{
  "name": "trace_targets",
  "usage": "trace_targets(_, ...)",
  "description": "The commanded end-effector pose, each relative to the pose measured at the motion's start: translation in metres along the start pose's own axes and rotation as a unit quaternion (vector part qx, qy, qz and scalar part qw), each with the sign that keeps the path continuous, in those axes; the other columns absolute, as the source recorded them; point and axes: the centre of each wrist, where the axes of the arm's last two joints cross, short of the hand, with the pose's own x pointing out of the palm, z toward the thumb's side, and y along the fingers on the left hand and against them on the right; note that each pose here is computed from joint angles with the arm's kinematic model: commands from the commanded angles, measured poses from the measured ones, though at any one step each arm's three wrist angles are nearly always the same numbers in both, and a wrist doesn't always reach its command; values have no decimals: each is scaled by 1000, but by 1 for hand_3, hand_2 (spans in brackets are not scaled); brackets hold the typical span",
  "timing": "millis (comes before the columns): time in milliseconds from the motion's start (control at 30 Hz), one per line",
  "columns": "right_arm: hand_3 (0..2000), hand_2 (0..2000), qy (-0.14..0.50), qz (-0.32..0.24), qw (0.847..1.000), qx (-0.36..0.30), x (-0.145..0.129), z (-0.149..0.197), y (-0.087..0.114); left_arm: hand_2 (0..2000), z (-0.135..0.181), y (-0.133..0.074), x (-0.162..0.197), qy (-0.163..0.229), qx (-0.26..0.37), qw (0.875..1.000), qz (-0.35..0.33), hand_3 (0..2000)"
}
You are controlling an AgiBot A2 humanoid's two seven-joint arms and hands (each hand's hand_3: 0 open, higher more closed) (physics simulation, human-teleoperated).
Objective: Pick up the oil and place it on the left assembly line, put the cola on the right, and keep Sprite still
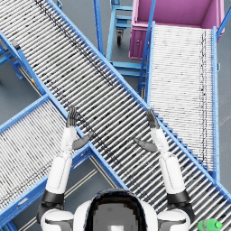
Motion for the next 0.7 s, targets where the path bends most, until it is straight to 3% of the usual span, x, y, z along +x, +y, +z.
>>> trace_targets(33,0,0,0,0,1000,0,0,0,0,0,0,0,0,0,0,1000,0,0)
trace_targets(700,0,0,0,0,1000,0,0,0,0,0,0,0,0,0,0,1000,0,0)
